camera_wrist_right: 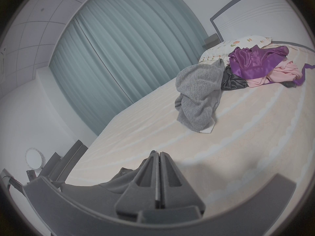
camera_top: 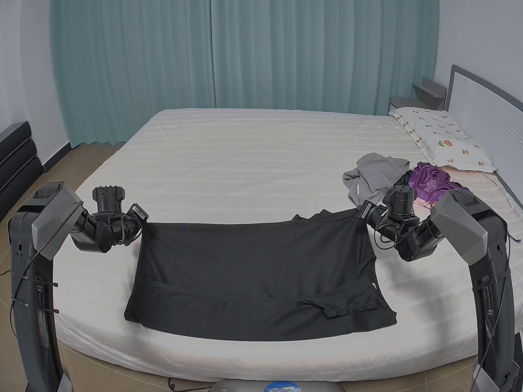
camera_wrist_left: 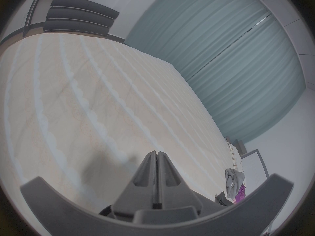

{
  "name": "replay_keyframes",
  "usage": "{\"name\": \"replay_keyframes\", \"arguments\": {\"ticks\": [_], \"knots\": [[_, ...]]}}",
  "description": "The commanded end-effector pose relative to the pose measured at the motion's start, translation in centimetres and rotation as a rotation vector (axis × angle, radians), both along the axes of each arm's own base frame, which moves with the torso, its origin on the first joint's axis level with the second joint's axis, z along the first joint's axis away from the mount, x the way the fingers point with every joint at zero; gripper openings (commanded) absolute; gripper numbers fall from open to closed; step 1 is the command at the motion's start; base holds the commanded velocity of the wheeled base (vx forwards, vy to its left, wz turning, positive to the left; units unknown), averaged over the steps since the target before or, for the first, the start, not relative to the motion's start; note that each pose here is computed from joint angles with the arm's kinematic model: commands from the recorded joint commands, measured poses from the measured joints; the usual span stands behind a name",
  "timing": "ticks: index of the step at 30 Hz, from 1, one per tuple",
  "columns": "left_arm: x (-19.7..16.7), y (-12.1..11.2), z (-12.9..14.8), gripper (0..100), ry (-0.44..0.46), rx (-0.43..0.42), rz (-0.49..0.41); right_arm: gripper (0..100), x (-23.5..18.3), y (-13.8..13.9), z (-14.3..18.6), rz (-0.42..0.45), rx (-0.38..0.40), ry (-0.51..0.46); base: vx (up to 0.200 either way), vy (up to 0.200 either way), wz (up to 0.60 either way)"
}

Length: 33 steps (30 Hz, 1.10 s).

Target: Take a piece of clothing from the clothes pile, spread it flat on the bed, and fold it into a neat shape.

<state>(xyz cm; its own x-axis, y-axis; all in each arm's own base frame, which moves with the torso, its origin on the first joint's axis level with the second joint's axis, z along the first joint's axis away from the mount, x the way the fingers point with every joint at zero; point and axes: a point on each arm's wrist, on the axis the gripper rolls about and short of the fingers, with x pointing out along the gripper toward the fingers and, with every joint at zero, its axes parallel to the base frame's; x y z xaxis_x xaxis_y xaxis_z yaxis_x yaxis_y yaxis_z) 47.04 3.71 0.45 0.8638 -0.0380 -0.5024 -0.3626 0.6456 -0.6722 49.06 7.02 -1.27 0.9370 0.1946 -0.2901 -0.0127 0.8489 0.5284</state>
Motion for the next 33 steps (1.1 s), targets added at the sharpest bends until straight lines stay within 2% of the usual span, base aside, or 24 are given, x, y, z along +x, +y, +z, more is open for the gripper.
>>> {"name": "replay_keyframes", "arguments": {"ticks": [1,8,19,24,33], "knots": [[0.0,0.1,0.3,0,-0.005,0.000,0.002,0,-0.2,0.0,0.2,0.001,0.000,0.004,0.000,0.000,0.00],[-1.0,0.0,0.0,0,0.029,0.000,-0.003,0,-1.4,-0.4,-0.1,0.010,-0.004,0.053,0.000,0.000,0.00],[-3.0,0.1,1.2,0,0.058,0.017,-0.026,0,-3.7,-0.6,0.2,0.048,-0.004,0.124,0.000,0.000,0.00],[-4.1,0.0,0.5,0,0.097,0.066,-0.081,0,-5.0,-0.5,0.4,0.101,0.008,0.158,0.000,0.000,0.00],[-6.0,-0.4,1.7,0,0.109,0.067,-0.186,0,-6.2,-1.0,0.3,0.116,0.015,0.187,0.000,0.000,0.00]]}}
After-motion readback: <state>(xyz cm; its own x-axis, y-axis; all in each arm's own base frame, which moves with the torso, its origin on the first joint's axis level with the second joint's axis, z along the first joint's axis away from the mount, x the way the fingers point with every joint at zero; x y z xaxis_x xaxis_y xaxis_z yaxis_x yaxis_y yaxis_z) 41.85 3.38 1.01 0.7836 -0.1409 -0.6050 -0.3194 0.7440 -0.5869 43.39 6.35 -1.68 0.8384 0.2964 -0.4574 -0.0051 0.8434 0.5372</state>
